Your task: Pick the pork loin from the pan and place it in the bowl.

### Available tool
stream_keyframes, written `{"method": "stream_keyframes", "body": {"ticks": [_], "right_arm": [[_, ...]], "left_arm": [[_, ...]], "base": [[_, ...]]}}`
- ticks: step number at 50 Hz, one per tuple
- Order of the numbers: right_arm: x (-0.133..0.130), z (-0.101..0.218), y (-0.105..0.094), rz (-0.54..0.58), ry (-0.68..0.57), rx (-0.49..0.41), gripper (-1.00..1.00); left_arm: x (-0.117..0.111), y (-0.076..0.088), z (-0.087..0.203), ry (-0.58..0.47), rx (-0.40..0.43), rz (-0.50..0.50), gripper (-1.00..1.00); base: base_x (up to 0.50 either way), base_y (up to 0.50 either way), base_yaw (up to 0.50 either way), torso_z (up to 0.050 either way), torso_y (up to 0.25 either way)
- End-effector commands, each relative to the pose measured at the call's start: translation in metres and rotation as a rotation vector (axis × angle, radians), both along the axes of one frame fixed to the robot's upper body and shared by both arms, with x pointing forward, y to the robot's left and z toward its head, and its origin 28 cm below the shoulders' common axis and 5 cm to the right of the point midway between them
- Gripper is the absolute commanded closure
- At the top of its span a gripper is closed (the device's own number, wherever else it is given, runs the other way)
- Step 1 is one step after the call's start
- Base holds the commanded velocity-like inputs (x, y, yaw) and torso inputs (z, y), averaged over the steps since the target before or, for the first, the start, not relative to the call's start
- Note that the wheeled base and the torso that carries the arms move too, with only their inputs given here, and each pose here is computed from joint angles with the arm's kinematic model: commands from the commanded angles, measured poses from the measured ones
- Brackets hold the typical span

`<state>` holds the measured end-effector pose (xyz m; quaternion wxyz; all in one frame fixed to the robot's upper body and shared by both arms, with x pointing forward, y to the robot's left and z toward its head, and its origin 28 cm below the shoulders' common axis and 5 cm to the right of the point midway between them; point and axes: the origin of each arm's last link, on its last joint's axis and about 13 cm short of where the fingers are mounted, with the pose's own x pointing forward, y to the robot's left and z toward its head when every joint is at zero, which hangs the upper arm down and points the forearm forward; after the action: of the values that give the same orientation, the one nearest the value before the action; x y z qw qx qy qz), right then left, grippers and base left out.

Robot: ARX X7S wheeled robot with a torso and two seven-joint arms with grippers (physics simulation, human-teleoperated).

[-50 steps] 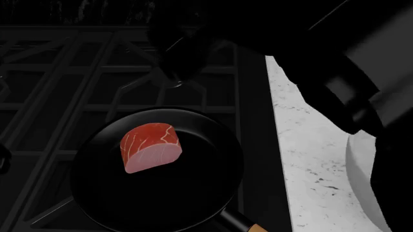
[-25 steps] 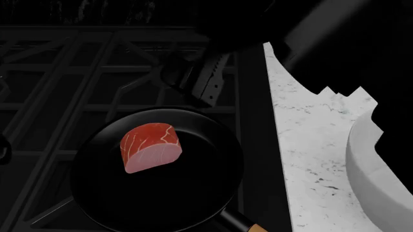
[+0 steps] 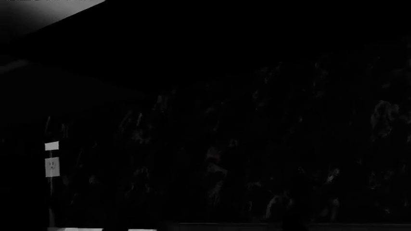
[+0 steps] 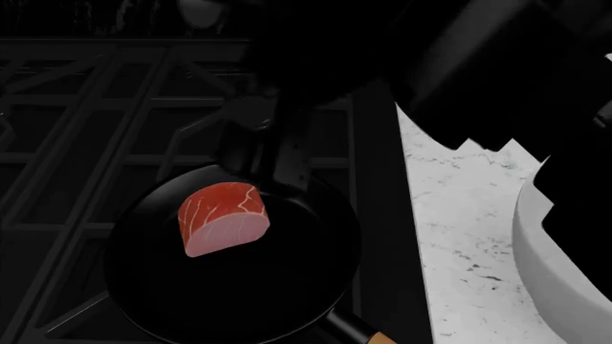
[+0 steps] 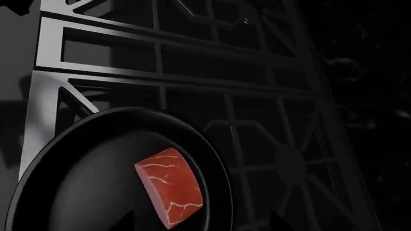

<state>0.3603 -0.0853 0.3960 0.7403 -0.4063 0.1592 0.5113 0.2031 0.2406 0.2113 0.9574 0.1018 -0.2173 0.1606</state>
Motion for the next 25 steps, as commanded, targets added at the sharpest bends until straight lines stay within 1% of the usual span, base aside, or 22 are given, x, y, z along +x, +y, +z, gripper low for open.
{"method": "stream_keyframes", "body": {"ticks": [1, 5, 6, 8, 9, 10, 12, 13, 22, 23, 24, 25], "right_arm": [[0.004, -0.005, 0.004, 0.074, 0.028, 0.019, -1.0], [0.006, -0.01, 0.005, 0.08, 0.037, 0.015, -1.0], [0.006, -0.009, 0.006, 0.098, 0.039, 0.036, -1.0], [0.007, -0.011, 0.006, 0.106, 0.037, 0.043, -1.0], [0.008, -0.012, 0.006, 0.11, 0.039, 0.045, -1.0], [0.009, -0.012, 0.006, 0.108, 0.04, 0.05, -1.0], [0.011, -0.012, 0.005, 0.105, 0.044, 0.058, -1.0], [0.012, -0.014, 0.005, 0.099, 0.041, 0.048, -1.0], [0.019, -0.025, 0.004, 0.093, 0.076, 0.05, -1.0], [0.019, -0.027, 0.005, 0.097, 0.079, 0.045, -1.0], [0.02, -0.028, 0.005, 0.101, 0.083, 0.043, -1.0], [0.02, -0.029, 0.006, 0.1, 0.083, 0.043, -1.0]], "left_arm": [[-0.003, 0.0, 0.002, 0.002, -0.004, 0.019, -1.0], [-0.003, 0.0, 0.002, 0.002, -0.005, 0.019, -1.0], [-0.003, 0.0, 0.001, 0.002, -0.005, 0.019, -1.0], [-0.003, 0.0, 0.001, 0.004, -0.005, 0.02, -1.0], [-0.004, 0.001, -0.007, 0.005, -0.004, 0.023, -1.0], [-0.004, 0.001, -0.001, 0.006, -0.005, 0.023, -1.0], [-0.003, 0.001, 0.0, 0.008, -0.004, 0.025, -1.0], [-0.003, 0.001, 0.0, 0.008, -0.003, 0.024, -1.0], [-0.002, -0.001, 0.0, 0.01, -0.004, 0.021, -1.0], [-0.002, 0.0, -0.008, 0.012, -0.004, 0.022, -1.0], [-0.003, 0.0, -0.001, 0.013, -0.005, 0.024, -1.0], [-0.003, 0.0, -0.001, 0.013, -0.005, 0.024, -1.0]], "base": [[0.0, 0.0, 0.0, 0.0, 0.0], [0.0, 0.0, 0.0, 0.0, 0.0], [0.0, 0.0, 0.0, 0.0, 0.0], [0.0, 0.0, 0.0, 0.0, 0.0], [0.0, 0.0, 0.0, 0.0, 0.0], [0.0, 0.0, 0.0, 0.0, 0.0], [0.0, 0.0, 0.0, 0.0, 0.0], [0.0, 0.0, 0.0, 0.0, 0.0], [0.0, 0.0, 0.0, 0.0, 0.0], [0.0, 0.0, 0.0, 0.0, 0.0], [0.0, 0.0, 0.0, 0.0, 0.0], [0.0, 0.0, 0.0, 0.0, 0.0]]}}
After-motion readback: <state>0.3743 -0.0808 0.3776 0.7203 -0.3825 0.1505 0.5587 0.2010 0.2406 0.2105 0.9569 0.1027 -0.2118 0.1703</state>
